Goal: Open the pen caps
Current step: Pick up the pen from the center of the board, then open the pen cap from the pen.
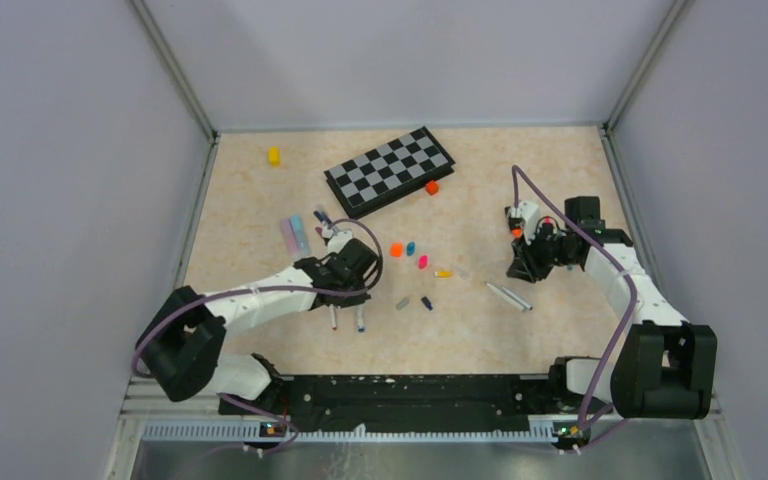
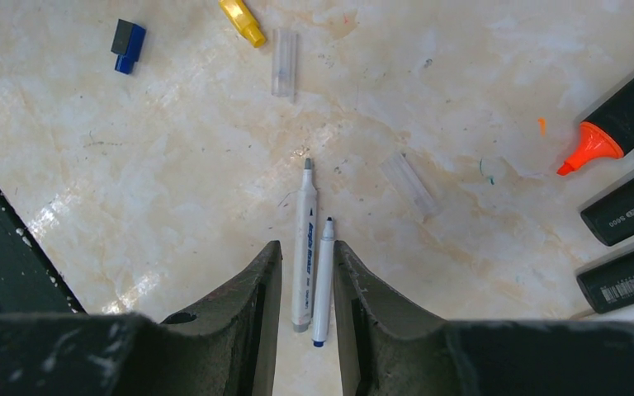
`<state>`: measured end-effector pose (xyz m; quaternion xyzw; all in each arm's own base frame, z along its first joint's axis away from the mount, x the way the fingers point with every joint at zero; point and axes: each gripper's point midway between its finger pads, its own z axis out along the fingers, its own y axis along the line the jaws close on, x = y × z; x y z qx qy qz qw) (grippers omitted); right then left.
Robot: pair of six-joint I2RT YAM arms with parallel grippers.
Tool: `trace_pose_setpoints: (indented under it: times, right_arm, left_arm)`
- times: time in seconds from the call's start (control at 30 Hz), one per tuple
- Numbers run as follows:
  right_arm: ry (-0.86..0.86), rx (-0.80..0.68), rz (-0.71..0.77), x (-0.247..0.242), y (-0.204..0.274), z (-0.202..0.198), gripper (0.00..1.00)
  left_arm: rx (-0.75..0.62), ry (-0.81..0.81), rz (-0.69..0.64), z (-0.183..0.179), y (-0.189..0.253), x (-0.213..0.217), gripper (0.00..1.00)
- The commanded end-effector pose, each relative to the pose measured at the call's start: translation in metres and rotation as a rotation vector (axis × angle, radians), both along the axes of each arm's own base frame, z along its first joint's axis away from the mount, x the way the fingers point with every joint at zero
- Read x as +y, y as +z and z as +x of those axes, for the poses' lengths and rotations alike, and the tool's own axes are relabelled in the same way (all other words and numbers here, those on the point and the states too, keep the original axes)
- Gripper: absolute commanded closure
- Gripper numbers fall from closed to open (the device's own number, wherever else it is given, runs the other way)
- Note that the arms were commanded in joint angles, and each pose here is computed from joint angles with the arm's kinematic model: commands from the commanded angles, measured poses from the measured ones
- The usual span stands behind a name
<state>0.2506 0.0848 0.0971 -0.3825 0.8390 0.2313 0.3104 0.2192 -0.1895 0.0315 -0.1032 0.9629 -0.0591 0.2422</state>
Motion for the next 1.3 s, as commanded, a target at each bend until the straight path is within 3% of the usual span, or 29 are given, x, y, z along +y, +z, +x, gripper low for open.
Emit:
trace_pose_setpoints:
  times: [0.0,0.23,0.43,0.6,0.63,0.7,0.73,1.03,1.27]
  right_arm:
    - [0.059,-0.059,0.050,0.011,0.017,0.000,0.72]
    - [0.145,-0.109,0.211,0.037,0.047,-0.012,0.72]
    - [0.287,-0.072,0.493,0.082,0.079,-0.033,0.71]
    - [0.371,-0.017,0.592,0.113,0.090,-0.043,0.67]
    - [0.369,-0.011,0.615,0.118,0.094,-0.041,0.64]
    - [0.331,0.031,0.684,0.125,0.107,-0.034,0.46]
    - [0.307,0.052,0.718,0.127,0.114,-0.030,0.42]
    - [0.111,0.176,0.847,0.138,0.114,-0.016,0.36]
    - [0.095,0.231,0.922,0.150,0.116,-0.028,0.36]
  left_arm:
    - [-0.165,-0.175,-0.236,0.010,0.050,-0.040,1.00]
    - [-0.517,-0.509,-0.662,-0.001,0.133,-0.100,1.00]
    - [-0.698,-0.625,-0.859,0.000,0.185,-0.128,1.00]
    - [-0.756,-0.648,-0.976,0.013,0.208,-0.155,1.00]
    - [-0.766,-0.653,-0.996,0.016,0.212,-0.160,1.00]
    - [-0.784,-0.645,-1.024,0.022,0.217,-0.167,1.00]
    - [-0.794,-0.632,-1.031,0.025,0.220,-0.169,1.00]
    - [-0.861,-0.531,-1.044,0.041,0.229,-0.180,1.00]
    - [-0.861,-0.511,-1.051,0.039,0.228,-0.189,1.00]
